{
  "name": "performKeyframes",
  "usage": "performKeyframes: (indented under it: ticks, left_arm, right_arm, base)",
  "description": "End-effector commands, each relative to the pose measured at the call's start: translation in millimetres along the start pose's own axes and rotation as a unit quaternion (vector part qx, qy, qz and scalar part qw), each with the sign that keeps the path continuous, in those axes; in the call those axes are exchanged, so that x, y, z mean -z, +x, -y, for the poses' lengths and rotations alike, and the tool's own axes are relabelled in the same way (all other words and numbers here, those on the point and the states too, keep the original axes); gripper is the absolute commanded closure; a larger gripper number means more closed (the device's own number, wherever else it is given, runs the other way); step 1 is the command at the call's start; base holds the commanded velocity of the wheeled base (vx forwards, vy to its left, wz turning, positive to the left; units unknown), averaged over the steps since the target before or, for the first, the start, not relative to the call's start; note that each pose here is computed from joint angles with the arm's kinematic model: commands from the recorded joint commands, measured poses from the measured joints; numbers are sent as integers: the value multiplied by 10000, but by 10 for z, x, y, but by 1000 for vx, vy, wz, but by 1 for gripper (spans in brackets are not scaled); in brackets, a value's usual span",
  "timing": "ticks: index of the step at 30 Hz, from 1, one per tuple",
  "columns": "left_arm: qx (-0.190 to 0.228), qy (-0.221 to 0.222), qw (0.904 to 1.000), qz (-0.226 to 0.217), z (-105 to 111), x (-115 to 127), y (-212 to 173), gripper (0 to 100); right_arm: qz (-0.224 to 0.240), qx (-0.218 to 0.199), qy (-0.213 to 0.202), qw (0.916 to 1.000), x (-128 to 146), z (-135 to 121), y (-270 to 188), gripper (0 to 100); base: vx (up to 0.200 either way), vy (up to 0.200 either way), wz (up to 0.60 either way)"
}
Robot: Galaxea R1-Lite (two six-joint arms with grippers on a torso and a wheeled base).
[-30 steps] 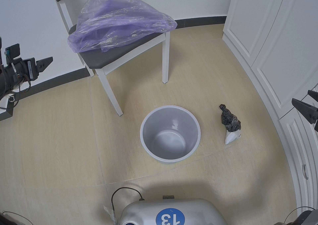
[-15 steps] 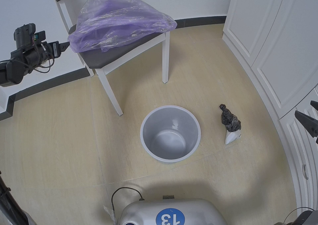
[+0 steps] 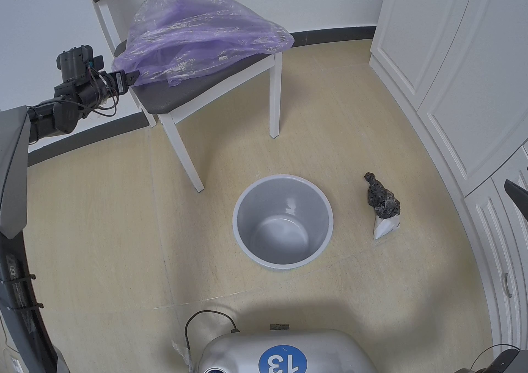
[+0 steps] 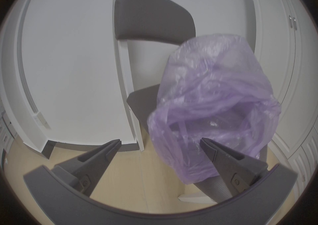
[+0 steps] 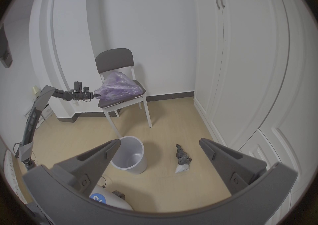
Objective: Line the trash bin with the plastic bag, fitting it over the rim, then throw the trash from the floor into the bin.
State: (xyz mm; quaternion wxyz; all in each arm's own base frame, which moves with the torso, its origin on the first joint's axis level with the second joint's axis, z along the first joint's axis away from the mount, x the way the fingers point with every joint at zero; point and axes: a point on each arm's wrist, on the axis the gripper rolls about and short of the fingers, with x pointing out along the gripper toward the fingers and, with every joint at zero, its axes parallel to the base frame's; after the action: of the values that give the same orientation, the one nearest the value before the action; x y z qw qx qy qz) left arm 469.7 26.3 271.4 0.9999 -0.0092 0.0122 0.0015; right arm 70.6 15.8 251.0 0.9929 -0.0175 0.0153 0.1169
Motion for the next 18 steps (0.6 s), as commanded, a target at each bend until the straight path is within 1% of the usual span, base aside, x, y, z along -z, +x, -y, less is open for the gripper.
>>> performKeyframes:
  ticks: [1, 3, 7, 10, 13, 18]
  left_arm:
    - [11, -7, 9999, -140, -7, 157, 103, 0]
    - [5, -5, 10000, -94, -23, 187, 131, 0]
    - [-5, -29, 9986, 534, -42, 151, 189, 0]
    - [12, -252, 9967, 771, -47, 96, 178, 0]
    - [24, -344, 9958, 847, -61, 69, 167, 0]
    - [46, -339, 9960, 830, -89, 83, 173, 0]
  right_arm:
    - [111, -1, -4, 9999, -17, 0, -41, 0]
    - [157, 1, 3, 9999, -25, 0, -32, 0]
    - [234, 3, 1, 9997, -17, 0, -14, 0]
    - [249, -12, 1, 9997, -13, -2, -24, 0]
    - [220, -43, -7, 9997, 11, -4, -23, 0]
    - [213, -59, -7, 9998, 19, -5, -25, 0]
  base:
    - [0, 0, 0]
    - [0, 0, 0]
    - [0, 0, 0]
    - [0, 0, 0]
    - [0, 0, 0]
    - [0, 0, 0]
